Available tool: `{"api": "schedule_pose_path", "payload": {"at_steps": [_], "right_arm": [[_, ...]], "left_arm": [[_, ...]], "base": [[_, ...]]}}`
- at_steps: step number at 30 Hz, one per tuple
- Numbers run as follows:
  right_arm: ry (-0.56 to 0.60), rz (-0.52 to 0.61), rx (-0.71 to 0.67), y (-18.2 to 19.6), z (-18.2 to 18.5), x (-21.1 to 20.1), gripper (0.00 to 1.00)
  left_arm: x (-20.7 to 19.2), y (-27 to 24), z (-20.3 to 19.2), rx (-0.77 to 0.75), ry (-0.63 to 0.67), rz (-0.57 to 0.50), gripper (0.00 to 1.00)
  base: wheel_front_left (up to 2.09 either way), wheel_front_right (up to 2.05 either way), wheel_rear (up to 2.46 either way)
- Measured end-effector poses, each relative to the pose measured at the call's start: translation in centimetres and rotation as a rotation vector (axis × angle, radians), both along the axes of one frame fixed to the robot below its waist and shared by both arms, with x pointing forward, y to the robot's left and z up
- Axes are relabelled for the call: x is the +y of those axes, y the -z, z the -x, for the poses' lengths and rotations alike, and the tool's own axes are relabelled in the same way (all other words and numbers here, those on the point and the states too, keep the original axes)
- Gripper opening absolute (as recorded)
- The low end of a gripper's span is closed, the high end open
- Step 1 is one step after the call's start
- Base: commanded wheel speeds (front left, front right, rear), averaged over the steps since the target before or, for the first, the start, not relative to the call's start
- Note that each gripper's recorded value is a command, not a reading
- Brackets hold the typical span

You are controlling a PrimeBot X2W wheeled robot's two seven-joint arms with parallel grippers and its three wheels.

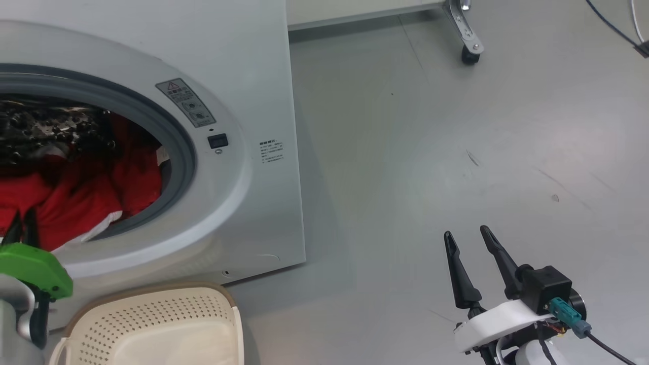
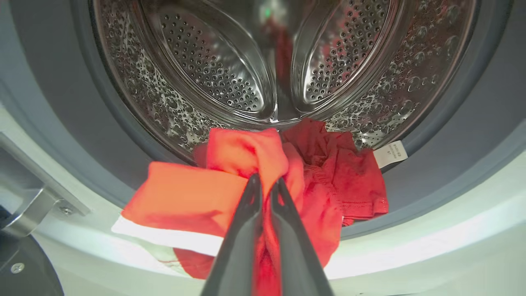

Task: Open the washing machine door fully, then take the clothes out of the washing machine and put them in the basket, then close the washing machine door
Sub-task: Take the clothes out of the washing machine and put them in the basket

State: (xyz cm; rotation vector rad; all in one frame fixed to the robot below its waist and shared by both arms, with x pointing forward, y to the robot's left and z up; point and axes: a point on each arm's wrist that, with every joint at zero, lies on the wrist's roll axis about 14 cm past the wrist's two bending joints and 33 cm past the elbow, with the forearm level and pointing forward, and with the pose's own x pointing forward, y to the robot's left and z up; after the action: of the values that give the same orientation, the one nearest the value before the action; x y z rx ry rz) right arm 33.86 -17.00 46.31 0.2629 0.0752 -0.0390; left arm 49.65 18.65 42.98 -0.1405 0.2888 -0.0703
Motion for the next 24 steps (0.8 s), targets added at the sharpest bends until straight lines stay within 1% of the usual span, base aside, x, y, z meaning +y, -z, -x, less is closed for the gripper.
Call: {"api": "schedule_pose_path", "payload": {"at_steps": [10,19,24], "right_arm": [[-0.042,-0.005,-0.044,-1.1,1.3,0.9,1.00],[-0.081,-0.008,-0.083,-2.2,1.3,1.9,1.00],[-0.096,-0.008,-0.086,-2.2,1.5,2.3,1.00]], "left_arm": [[0.7,-2.1,3.8,-0.094,-0.010,0.010,0.00],[1.3,-7.1,4.7,-0.265,-0.020,0.030,0.00],[1.3,-8.2,5.3,-0.308,-0.024,0.045,0.00]], "base": [[0.00,0.00,0.00],[0.00,0.00,0.00],[0.00,0.00,0.00]]}}
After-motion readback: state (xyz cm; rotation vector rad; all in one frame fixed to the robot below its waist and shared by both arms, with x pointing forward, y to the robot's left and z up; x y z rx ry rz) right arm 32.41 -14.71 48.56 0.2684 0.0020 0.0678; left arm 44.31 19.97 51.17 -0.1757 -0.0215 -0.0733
